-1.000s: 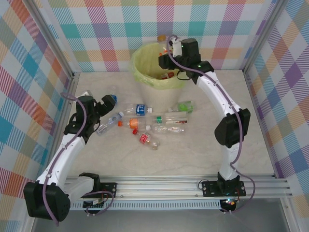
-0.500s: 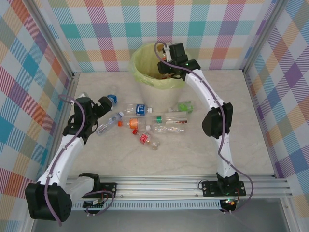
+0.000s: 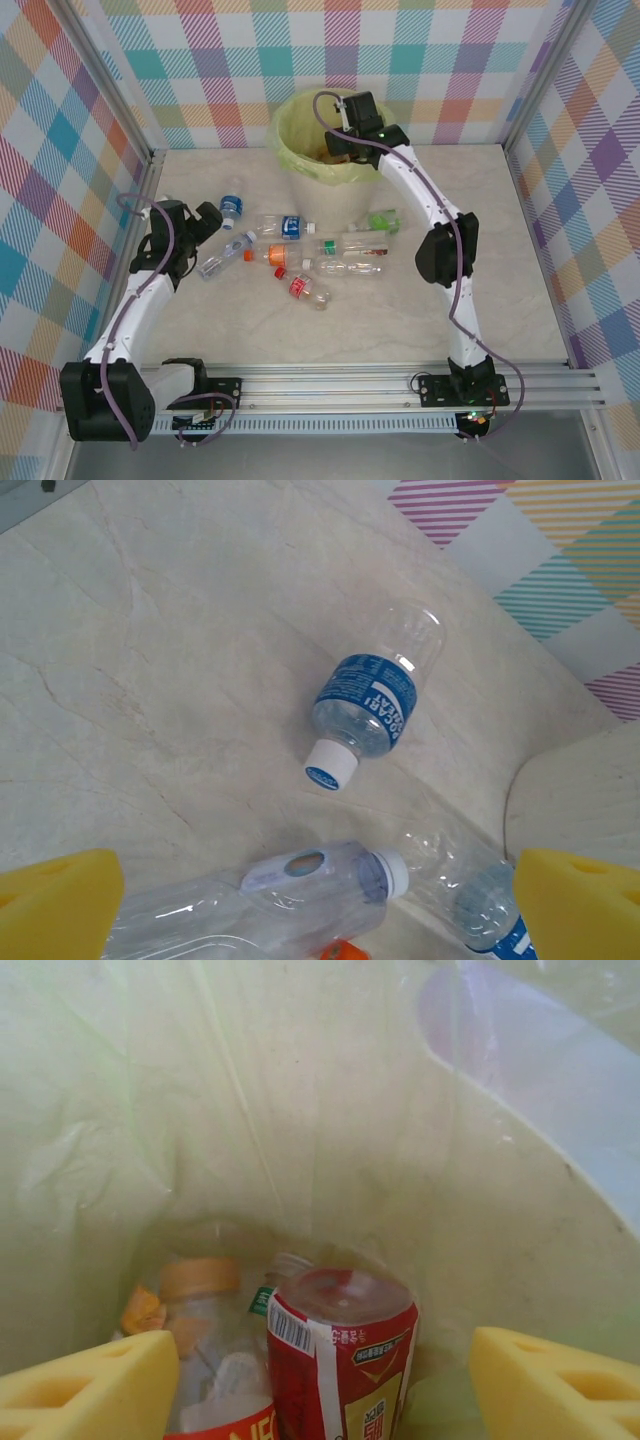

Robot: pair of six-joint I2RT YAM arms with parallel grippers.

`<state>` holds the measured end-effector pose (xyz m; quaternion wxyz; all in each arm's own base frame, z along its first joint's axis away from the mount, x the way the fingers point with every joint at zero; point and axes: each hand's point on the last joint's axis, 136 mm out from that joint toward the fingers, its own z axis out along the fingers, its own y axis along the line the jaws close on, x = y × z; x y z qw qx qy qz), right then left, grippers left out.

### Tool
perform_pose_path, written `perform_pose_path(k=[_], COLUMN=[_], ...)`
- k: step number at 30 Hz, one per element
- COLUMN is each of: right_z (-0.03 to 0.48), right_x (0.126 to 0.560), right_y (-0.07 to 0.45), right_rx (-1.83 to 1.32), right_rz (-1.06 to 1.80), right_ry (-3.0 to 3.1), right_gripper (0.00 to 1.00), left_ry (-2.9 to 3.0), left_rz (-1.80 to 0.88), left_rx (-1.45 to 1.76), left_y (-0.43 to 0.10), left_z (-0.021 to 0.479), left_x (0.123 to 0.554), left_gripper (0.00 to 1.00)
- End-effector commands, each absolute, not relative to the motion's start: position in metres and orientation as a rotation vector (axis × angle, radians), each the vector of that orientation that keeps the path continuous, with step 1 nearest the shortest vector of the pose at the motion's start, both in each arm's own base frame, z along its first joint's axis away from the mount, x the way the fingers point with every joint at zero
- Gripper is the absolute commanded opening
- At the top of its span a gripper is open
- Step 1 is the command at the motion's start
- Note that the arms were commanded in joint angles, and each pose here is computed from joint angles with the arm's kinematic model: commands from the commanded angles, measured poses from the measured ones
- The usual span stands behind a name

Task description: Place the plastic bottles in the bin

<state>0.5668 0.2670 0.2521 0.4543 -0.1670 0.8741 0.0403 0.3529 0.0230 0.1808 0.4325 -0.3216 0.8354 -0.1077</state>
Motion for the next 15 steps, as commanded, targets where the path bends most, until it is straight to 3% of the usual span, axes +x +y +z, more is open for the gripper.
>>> perform_pose_path(k=[1, 15], right_z=[0.312, 0.382], right_x=[0.553, 0.507], right_y=[0.278, 0.278], right_rx=[-0.406, -0.411], right_rz=[0.184, 0.372], right_ry=[2.018, 1.852], right_gripper=[0.78, 0.90], left_ry=[2.091, 2.215], left_rz=[-0.267, -0.355], left_rx=[-0.837, -0.960], left_y=[0.035, 0.046], left_z=[0.167, 0.102], left_x=[0.356, 0.386], left_gripper=[1.00, 1.00])
